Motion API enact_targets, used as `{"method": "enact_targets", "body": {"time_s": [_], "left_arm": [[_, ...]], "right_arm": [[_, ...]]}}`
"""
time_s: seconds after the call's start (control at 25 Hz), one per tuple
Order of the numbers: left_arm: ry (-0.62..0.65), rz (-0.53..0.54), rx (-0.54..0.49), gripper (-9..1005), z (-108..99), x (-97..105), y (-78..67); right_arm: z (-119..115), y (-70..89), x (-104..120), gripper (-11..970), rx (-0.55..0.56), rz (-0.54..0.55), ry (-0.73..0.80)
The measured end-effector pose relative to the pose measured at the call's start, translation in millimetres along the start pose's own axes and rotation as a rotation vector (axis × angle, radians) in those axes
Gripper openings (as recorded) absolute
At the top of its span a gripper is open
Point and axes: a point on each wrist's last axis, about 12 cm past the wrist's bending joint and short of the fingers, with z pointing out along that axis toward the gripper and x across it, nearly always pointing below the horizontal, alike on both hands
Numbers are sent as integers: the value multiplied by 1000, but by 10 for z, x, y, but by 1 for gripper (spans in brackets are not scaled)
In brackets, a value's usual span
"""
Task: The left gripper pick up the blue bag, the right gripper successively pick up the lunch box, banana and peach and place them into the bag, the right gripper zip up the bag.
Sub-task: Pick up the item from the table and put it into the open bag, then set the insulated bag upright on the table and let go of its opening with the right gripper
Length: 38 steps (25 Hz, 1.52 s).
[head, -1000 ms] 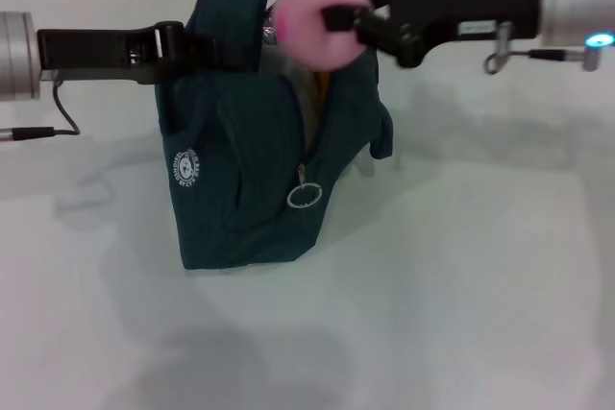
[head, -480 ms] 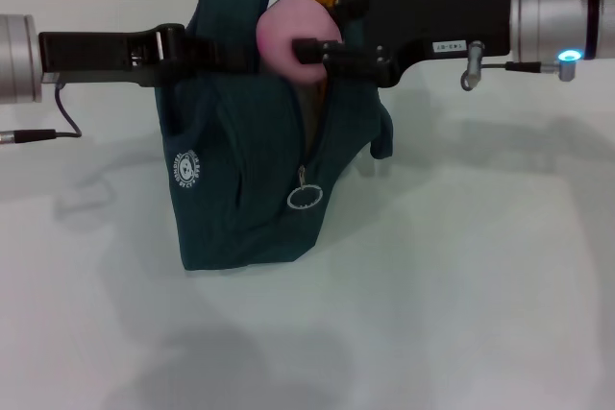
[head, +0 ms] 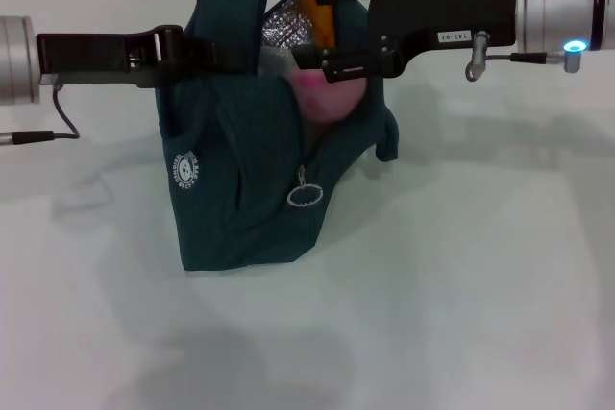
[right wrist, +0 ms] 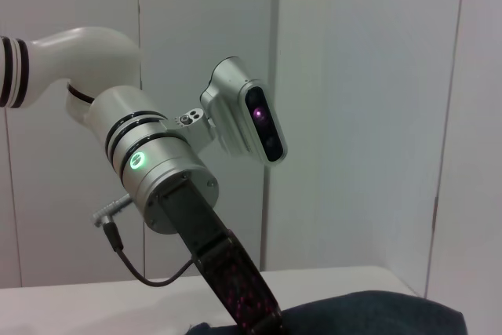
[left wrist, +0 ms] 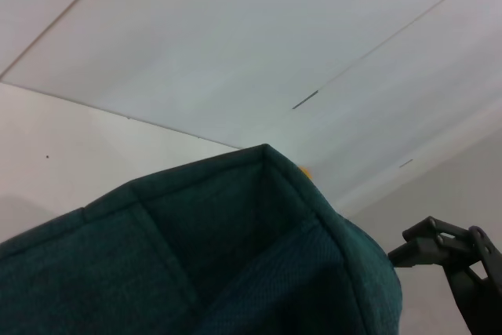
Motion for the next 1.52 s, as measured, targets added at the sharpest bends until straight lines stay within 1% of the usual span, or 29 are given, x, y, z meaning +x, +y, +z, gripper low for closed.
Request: {"method": "enact_targets", "body": {"time_s": [0.16,0.36,0.48,0.52,0.56,0.6,0.72,0.8,0.96,1.08,1.2,1.52], "left_arm": [[0,0,0,32,1,3,1],[-1,-1,-1,32,-5,11,6],[-1,1,-2,32,-9,10,8],[-1,1,-2,32,-10,10,8],[-1,1,-2,32,-10,10,8],[-1,1,-3,32,-10,9,8],[-1,2,-3,32,-11,8,8],[-1,1,-3,32,-11,10,9],[0,6,0,32,3,3,0],[2,8,5,32,17,2,-1],[2,7,6,32,21,2,0],[2,15,4,31,13,-1,3]], "right_arm": [[-11,-34,-50,784,16,2,-3],[-46,-98,-131,783,64,2,3],[-66,-152,-158,782,90,22,25],[-95,-208,-189,782,120,47,49],[-95,-208,-189,781,120,47,49],[-126,-251,-220,781,143,62,61],[-187,-383,-294,780,198,131,117],[-206,-464,-353,780,221,188,150],[-180,-547,-399,779,232,285,189],[-128,-569,-396,778,227,340,207],[-29,-566,-355,777,218,394,251],[195,-506,-182,771,212,457,414]]}}
